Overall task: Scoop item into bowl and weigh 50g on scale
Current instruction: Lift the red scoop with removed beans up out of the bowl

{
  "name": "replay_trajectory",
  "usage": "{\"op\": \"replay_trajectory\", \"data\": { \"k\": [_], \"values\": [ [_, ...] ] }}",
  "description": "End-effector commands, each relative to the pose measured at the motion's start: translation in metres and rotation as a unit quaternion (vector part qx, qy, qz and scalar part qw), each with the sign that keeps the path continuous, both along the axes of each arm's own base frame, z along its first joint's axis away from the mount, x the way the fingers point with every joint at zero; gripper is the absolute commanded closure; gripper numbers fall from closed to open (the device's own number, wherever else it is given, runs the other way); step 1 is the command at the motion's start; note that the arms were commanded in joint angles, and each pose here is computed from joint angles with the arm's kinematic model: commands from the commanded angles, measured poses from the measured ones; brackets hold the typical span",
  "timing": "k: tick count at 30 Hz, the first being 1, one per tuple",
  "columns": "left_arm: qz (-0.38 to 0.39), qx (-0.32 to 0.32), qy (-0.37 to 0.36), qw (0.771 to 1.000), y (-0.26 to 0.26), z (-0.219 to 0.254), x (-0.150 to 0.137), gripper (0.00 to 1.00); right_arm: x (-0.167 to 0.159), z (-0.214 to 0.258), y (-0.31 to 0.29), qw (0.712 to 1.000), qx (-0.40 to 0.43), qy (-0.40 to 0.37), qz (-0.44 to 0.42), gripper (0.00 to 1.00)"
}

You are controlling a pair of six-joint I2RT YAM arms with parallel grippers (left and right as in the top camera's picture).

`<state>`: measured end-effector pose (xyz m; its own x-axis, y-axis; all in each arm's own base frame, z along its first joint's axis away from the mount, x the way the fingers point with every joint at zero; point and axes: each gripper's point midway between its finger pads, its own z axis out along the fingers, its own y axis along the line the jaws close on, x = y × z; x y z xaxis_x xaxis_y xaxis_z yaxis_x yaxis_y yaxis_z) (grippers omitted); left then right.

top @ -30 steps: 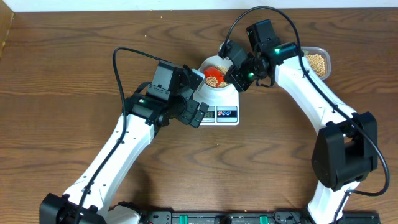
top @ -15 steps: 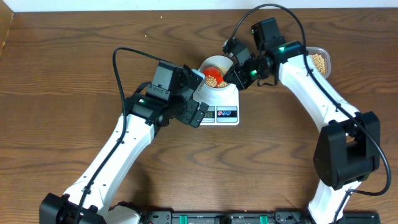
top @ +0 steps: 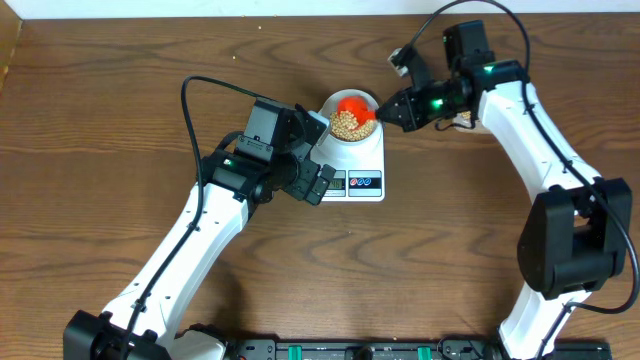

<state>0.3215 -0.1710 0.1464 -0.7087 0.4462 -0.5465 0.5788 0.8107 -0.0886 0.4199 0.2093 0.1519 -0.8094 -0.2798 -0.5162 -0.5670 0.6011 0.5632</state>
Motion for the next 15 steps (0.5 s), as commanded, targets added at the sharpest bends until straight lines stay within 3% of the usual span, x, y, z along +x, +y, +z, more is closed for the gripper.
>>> {"op": "replay_trajectory", "data": {
  "k": [1, 15],
  "values": [
    [-0.005, -0.001, 0.001, 1.0, 0.0, 0.0, -0.001, 0.02, 0.004, 0.012, -0.005, 0.999, 0.047, 0.02, -0.008, 0.99],
    [-0.005, -0.001, 0.001, 1.0, 0.0, 0.0, -0.001, 0.02, 0.005, 0.022, -0.012, 0.995, 0.087, 0.035, -0.014, 0.99]
  ]
}}
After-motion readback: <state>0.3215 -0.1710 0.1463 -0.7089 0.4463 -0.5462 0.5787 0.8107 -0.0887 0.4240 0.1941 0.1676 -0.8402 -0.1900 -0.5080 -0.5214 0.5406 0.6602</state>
